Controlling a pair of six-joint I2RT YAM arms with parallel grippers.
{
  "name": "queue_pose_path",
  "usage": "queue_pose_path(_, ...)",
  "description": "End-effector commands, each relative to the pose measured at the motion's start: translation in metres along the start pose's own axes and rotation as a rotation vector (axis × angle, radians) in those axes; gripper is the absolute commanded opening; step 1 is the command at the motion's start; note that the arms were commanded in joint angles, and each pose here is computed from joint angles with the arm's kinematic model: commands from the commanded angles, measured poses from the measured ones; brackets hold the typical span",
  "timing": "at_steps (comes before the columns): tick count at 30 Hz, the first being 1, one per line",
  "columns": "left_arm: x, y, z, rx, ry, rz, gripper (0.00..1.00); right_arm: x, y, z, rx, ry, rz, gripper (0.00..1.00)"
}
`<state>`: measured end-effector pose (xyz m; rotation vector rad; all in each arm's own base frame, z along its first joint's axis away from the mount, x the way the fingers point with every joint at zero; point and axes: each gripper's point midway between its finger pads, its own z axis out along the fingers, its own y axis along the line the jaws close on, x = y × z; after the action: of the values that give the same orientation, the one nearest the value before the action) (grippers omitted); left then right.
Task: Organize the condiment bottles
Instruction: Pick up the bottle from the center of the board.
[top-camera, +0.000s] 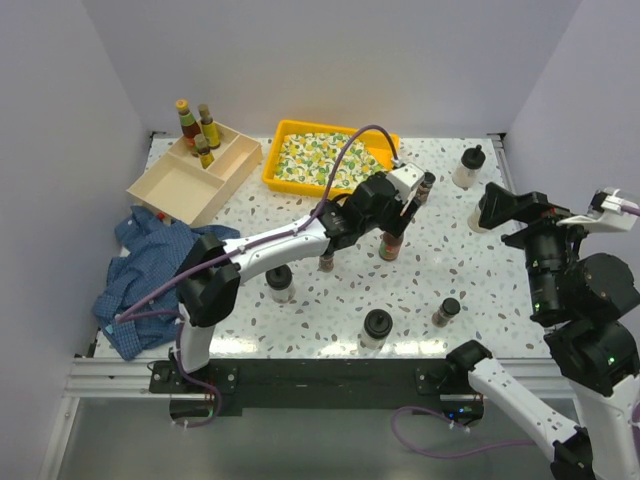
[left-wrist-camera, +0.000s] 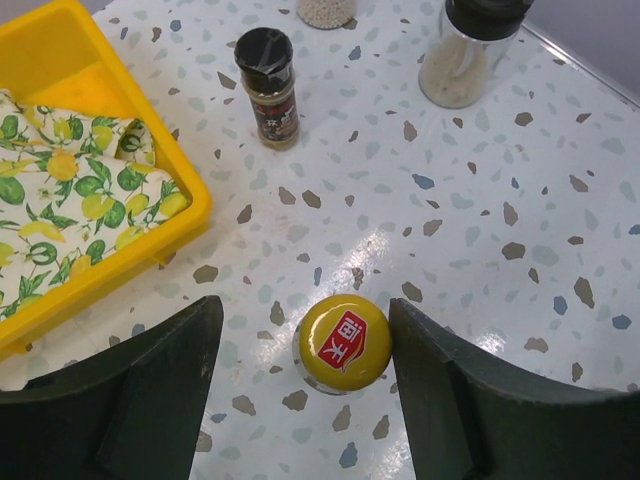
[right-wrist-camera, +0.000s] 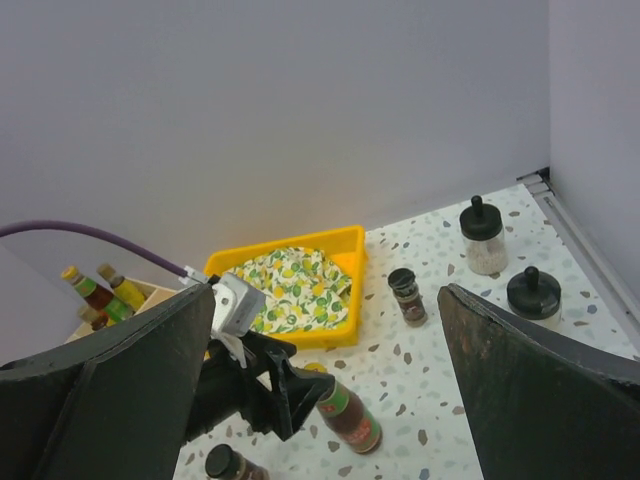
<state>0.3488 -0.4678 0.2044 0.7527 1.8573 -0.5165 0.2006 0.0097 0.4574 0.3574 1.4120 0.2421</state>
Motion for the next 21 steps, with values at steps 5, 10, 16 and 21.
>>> queue_pose_path(5,-0.017,-0.004,0.007,-0.021,-0.06,0.036,0.6,-0.004,-0.005,0.0,0.022,-0.027,-0.004,0.99)
queue_pose_path(10,-0.036,0.002,-0.007,-0.047,-0.09,0.044,0.0,-0.003,-0.008,-0.002,0.029,-0.025,-0.005,0.99)
queue_pose_path(16,-0.101,0.03,-0.041,-0.193,-0.164,0.085,0.0,-0.002,-0.007,-0.005,0.013,-0.024,0.005,0.99)
queue_pose_path(21,-0.163,0.088,-0.082,-0.374,-0.262,0.102,0.0,0.002,-0.004,-0.006,-0.008,-0.01,0.006,0.99)
